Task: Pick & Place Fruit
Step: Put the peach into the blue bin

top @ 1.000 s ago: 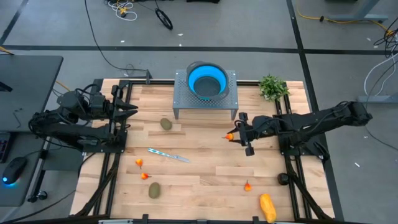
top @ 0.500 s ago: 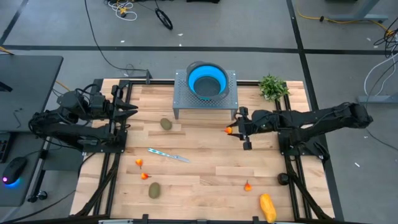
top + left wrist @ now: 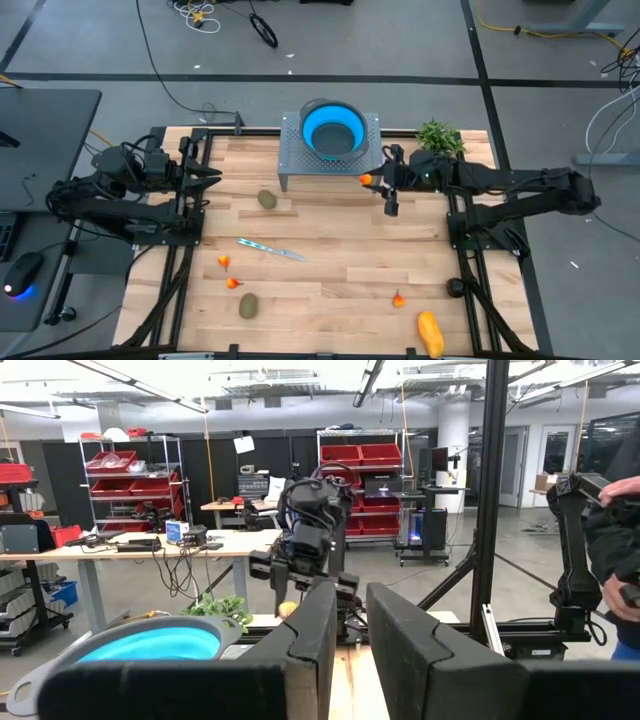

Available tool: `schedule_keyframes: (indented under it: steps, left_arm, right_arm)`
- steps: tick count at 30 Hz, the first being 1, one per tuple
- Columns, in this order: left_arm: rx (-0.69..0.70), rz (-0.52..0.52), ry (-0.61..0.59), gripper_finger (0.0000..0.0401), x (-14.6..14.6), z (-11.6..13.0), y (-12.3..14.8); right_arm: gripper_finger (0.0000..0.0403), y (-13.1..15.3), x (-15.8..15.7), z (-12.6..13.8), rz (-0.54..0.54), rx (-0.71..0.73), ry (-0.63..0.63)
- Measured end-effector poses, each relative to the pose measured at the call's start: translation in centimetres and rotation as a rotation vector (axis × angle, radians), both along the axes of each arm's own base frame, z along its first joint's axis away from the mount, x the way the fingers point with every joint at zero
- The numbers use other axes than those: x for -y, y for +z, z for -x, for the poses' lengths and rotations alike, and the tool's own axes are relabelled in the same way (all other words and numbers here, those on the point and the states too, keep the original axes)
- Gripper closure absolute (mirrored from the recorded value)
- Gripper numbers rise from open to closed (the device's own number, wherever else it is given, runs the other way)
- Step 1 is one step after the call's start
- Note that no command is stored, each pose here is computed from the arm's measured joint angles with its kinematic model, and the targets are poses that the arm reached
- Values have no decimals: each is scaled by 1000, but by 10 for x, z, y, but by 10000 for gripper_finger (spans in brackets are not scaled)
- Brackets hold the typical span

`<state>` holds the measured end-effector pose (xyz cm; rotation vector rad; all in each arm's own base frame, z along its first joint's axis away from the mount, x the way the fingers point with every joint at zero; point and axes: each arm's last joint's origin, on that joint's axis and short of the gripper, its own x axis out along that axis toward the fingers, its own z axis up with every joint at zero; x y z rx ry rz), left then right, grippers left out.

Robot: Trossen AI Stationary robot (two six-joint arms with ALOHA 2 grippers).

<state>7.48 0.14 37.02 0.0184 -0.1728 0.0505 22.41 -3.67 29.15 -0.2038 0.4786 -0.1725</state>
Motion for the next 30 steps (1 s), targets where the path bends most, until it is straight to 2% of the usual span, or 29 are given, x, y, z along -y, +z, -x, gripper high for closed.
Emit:
schedule_keyframes:
  steps: [16,30]
  left_arm:
    - [0,0,0,334,0,0,0]
    - [0,0,0,334,0,0,0]
  right_arm:
    - [252,1,19,4,-3,-10,-84]
    - [252,53,37,8,32,136,-163]
